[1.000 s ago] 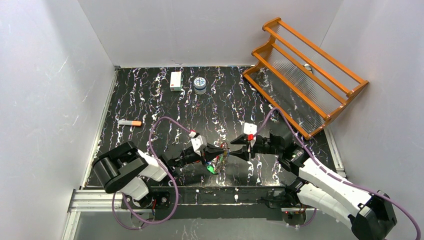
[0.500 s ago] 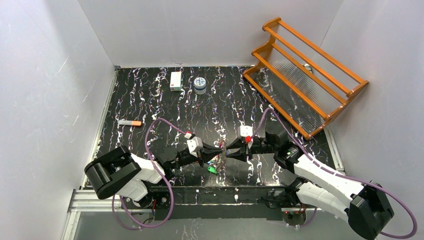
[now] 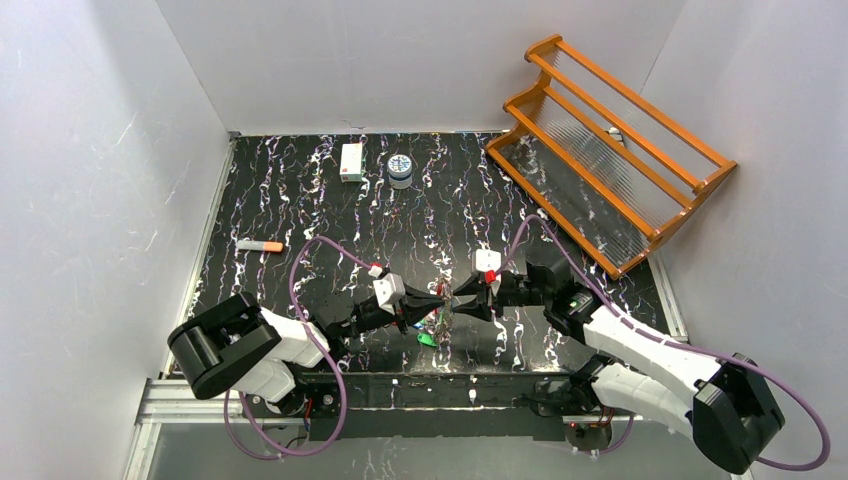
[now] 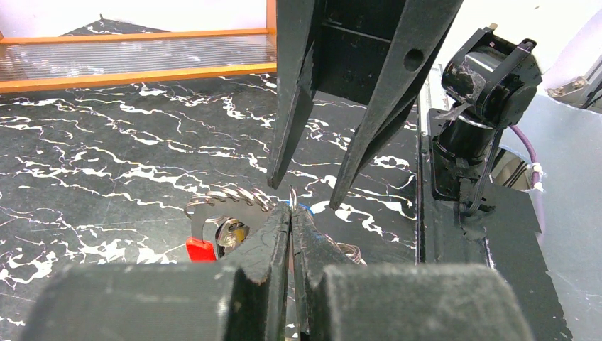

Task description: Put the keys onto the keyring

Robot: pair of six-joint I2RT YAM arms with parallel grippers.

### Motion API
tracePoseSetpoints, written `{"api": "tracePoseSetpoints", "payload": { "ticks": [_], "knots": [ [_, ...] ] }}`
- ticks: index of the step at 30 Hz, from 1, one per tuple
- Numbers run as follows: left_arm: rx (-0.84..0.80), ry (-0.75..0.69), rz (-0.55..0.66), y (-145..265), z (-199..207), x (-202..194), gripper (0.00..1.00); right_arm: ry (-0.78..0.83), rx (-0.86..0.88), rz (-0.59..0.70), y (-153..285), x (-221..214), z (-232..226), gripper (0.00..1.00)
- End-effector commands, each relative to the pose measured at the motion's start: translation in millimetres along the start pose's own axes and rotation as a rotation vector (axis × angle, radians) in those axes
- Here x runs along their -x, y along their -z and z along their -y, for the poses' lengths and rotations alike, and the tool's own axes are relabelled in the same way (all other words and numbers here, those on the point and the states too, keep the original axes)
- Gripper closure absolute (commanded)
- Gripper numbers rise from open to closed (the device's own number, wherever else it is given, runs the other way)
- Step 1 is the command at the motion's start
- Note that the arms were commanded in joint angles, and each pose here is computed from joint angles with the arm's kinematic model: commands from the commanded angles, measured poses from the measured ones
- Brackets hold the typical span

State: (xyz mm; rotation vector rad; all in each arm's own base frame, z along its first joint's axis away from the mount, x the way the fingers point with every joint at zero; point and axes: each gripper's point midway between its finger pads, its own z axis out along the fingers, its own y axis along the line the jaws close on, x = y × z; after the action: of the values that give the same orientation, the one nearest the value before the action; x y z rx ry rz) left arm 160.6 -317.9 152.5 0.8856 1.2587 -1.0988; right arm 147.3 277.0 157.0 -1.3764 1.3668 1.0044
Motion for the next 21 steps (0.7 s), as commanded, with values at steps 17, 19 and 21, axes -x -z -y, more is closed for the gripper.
{"api": "tracePoseSetpoints", "payload": {
  "ticks": [17,19,21],
  "knots": [
    [-0.031,-0.079,0.208,-3.2,7.0,56.8,1.00,0.011,-0.012,0.048,-6.7,13.8,10.7,0.83],
    [-0.032,-0.079,0.209,-3.2,7.3,57.1,1.00,0.002,-0.023,0.038,-6.9,11.1,12.3,0.90],
    [-0.031,-0.079,0.209,-3.1,6.9,57.1,1.00,-0.008,-0.031,0.026,-7.1,7.3,13.6,0.95]
  ]
}}
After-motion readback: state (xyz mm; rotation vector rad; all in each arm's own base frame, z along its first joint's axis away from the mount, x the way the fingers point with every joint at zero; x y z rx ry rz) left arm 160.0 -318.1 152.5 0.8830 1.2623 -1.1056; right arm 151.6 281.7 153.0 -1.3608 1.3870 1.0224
